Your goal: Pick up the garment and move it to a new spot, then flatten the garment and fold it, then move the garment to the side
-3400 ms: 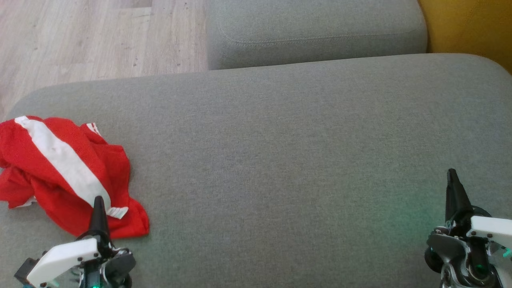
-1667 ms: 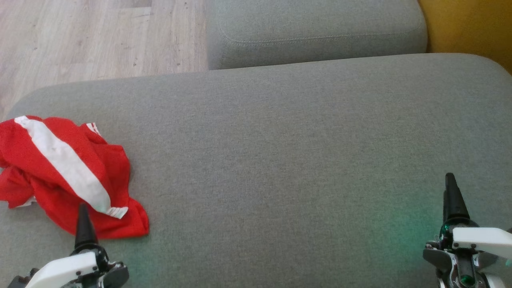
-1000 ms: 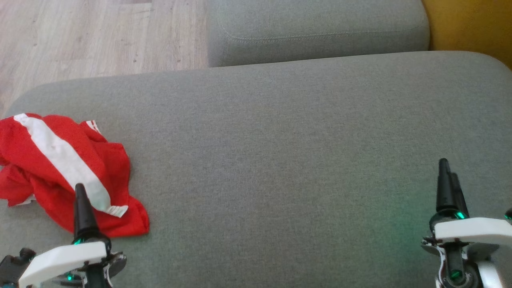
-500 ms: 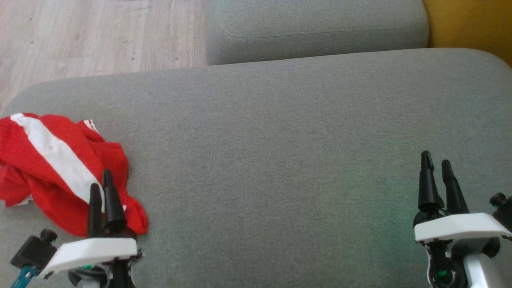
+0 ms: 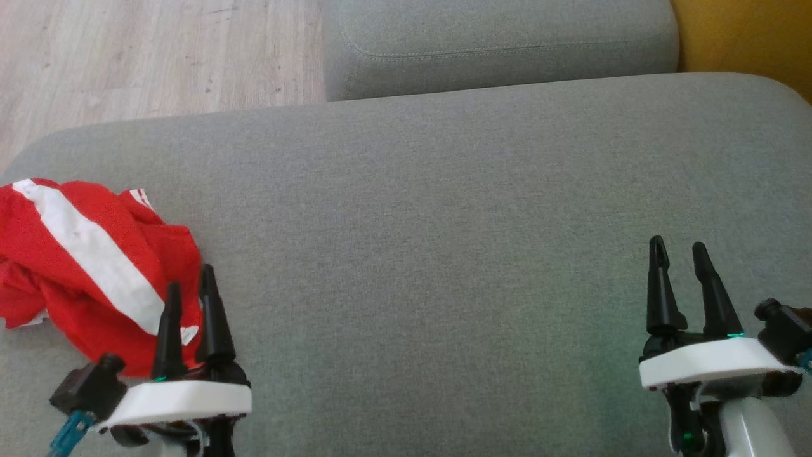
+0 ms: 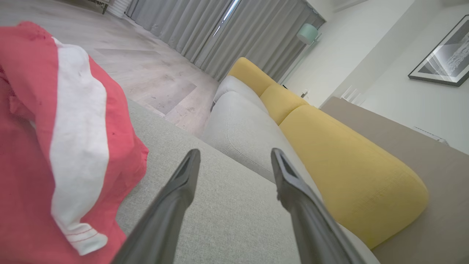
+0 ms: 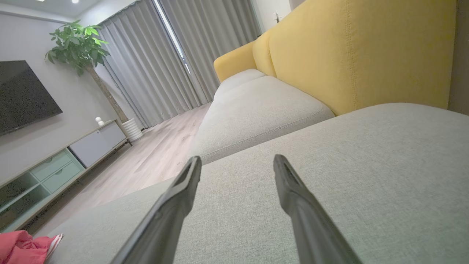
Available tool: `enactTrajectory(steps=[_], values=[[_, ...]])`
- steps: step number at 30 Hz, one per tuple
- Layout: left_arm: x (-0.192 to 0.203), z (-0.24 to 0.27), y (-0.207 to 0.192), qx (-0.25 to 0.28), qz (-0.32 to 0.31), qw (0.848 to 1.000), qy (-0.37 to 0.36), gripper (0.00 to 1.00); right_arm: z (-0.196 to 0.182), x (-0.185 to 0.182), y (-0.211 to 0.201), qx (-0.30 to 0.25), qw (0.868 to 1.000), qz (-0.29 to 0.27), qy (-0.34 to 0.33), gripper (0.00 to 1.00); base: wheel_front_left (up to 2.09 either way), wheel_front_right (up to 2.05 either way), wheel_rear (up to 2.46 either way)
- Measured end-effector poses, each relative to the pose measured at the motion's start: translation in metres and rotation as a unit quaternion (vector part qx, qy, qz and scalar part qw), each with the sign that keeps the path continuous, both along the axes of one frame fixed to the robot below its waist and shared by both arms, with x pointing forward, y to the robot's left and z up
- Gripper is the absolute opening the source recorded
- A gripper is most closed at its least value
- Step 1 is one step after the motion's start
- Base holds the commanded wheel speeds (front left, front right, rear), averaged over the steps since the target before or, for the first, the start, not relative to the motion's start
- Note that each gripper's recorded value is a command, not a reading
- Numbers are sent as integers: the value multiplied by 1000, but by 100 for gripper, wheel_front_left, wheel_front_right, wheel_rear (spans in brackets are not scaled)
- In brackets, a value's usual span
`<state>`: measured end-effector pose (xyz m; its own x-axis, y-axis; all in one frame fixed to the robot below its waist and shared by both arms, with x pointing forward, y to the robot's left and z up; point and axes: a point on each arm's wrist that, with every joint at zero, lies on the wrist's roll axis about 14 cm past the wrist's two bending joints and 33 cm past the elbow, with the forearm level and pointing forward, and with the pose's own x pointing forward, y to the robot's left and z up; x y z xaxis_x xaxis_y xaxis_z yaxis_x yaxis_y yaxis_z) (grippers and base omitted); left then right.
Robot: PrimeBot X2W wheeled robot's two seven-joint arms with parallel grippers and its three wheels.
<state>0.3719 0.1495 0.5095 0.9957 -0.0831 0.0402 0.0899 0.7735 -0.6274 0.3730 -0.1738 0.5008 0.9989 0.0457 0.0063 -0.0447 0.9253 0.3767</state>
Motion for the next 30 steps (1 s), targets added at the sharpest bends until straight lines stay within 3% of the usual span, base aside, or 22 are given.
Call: enactTrajectory(steps=[16, 30], values=[[-1, 0, -26, 119, -39, 992, -25, 100, 8, 1, 10, -107, 994, 19, -27, 100, 0, 0, 0], [-4, 1, -45, 240, -61, 967, -54, 100, 13, -3, 22, -205, 977, 41, -52, 100, 0, 0, 0]])
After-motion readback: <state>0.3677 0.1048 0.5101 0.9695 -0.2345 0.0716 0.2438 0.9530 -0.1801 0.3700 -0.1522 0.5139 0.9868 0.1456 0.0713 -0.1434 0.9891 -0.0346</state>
